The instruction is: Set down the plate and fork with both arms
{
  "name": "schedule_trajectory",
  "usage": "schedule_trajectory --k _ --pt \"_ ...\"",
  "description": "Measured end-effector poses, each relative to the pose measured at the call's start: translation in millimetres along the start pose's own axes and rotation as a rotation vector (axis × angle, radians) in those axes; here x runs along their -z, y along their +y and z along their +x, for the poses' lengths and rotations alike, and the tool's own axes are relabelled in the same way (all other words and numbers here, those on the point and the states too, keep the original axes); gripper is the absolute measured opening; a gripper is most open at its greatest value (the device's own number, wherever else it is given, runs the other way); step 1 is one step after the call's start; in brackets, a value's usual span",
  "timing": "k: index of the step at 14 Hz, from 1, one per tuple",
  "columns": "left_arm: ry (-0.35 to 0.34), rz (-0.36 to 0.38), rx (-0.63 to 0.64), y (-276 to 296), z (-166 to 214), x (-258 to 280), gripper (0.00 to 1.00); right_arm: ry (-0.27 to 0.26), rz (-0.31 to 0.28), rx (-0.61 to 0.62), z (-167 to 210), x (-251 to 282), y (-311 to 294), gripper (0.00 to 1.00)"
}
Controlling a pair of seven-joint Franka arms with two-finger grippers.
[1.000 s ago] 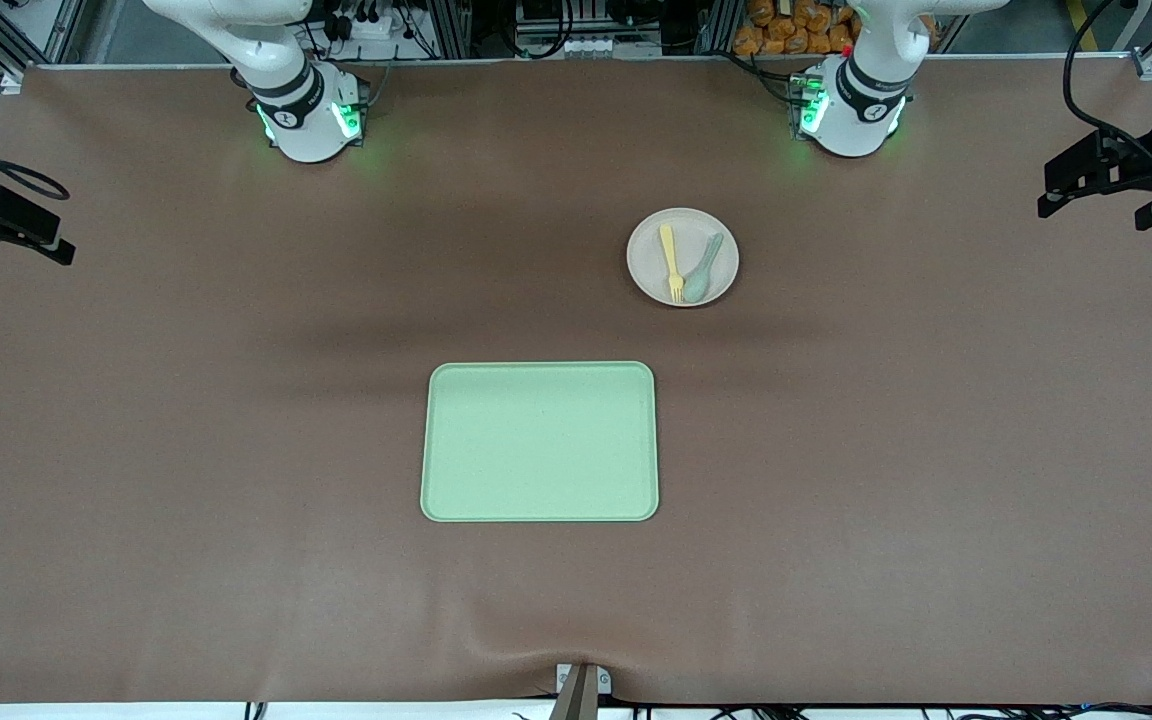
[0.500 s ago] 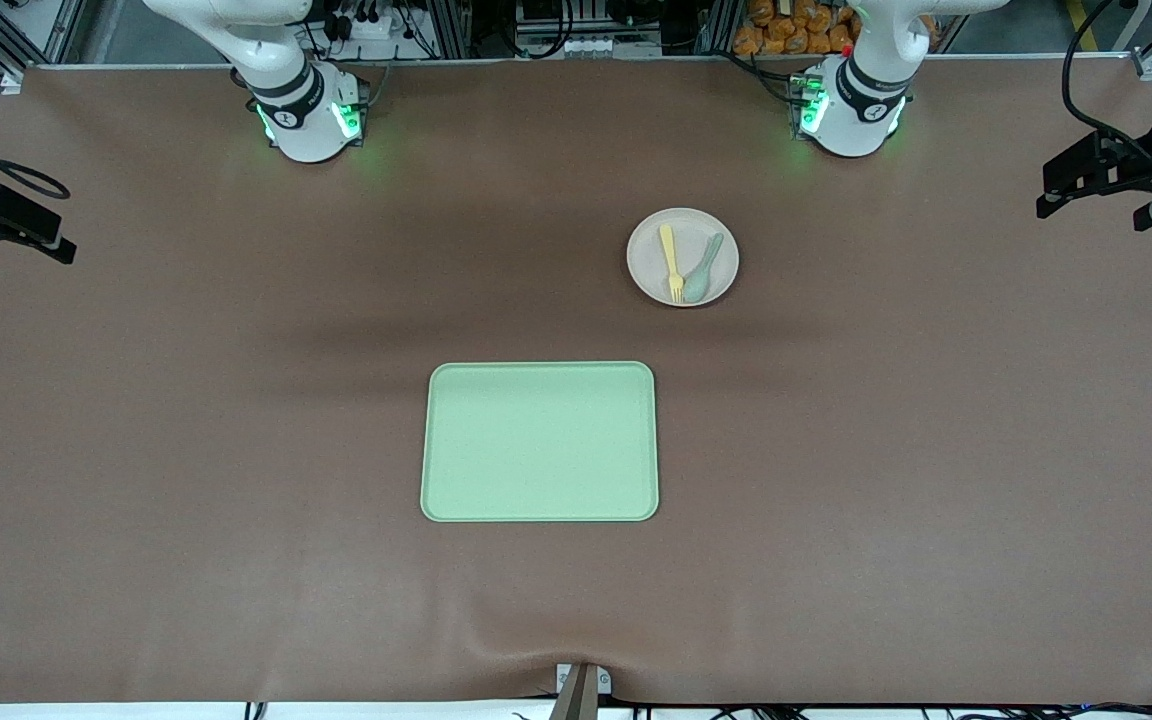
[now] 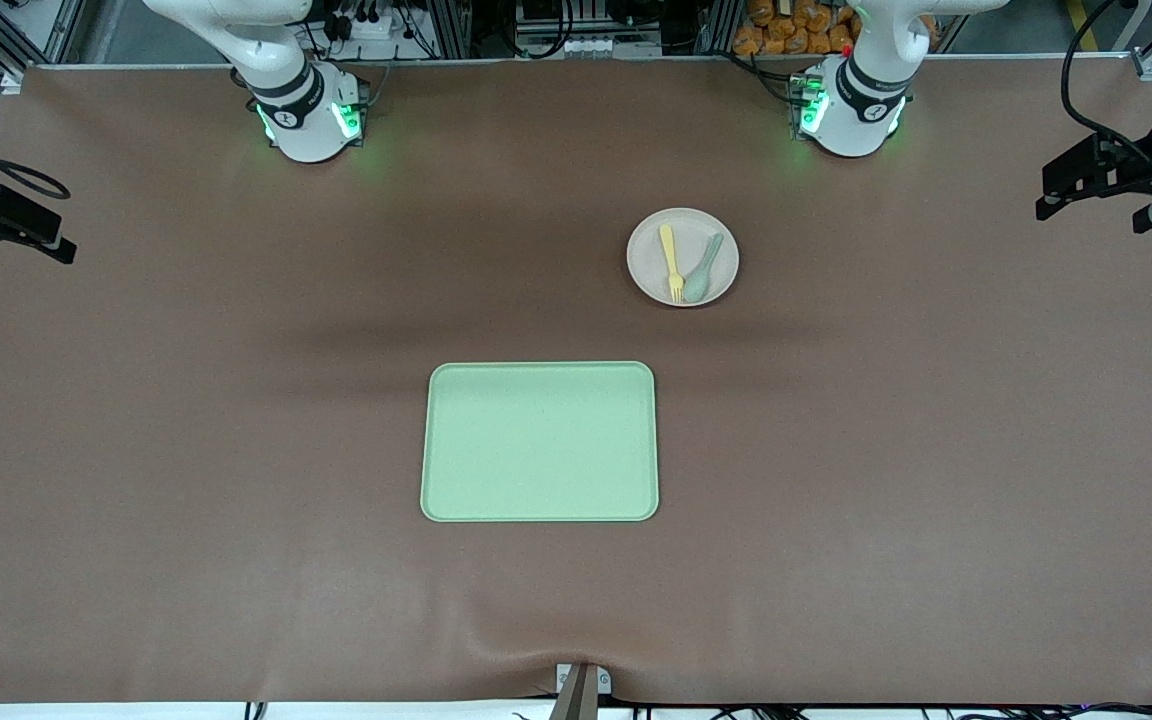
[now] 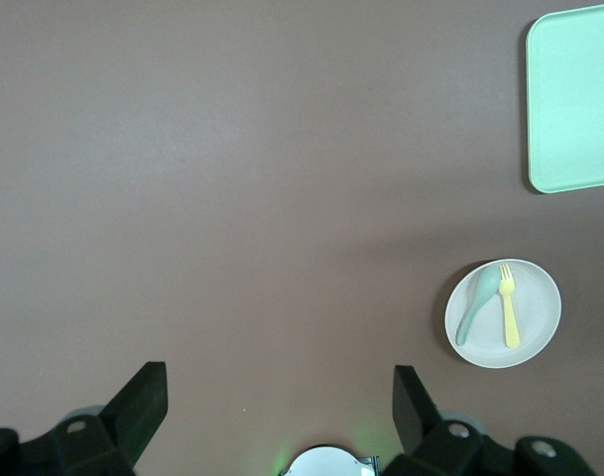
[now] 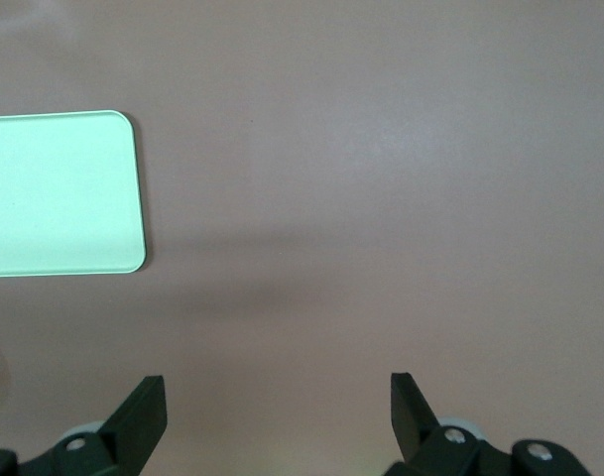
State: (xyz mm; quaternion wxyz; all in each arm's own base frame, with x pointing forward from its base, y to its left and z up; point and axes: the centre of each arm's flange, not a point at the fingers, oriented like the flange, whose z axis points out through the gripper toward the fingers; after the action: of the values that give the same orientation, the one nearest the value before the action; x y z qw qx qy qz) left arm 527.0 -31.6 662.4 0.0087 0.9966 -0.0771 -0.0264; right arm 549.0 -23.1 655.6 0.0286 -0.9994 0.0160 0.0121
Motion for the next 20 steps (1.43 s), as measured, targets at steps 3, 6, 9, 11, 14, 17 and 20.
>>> schedule_trajectory --k 3,6,9,11,14,17,20 --pt "-0.002 0.000 -0.001 0.3 1.0 -1.2 1.00 0.000 0.000 -0.001 0.0 0.0 0.4 1.00" --pt "-0.003 0.000 -0.001 0.2 1.7 -2.2 1.00 -0.001 0.000 -0.001 -0.1 0.0 0.4 1.00" --pt "-0.004 -0.001 0.000 -0.1 2.0 -2.6 1.00 -0.001 0.000 -0.001 -0.1 0.0 0.4 1.00" --pt "-0.005 -0.001 0.000 -0.2 2.2 -3.0 1.00 -0.001 0.000 -0.001 -0.1 -0.1 0.3 1.00" --pt "-0.006 -0.001 0.000 -0.2 2.4 -3.3 1.00 -0.001 0.000 -0.001 -0.1 -0.1 0.3 1.00" --pt "-0.006 -0.001 0.000 -0.2 2.4 -3.3 1.00 -0.004 0.000 -0.001 -0.4 -0.3 0.4 1.00" --pt "-0.006 -0.001 0.000 -0.2 2.4 -3.4 1.00 -0.005 0.000 -0.001 -0.6 -0.5 0.4 1.00"
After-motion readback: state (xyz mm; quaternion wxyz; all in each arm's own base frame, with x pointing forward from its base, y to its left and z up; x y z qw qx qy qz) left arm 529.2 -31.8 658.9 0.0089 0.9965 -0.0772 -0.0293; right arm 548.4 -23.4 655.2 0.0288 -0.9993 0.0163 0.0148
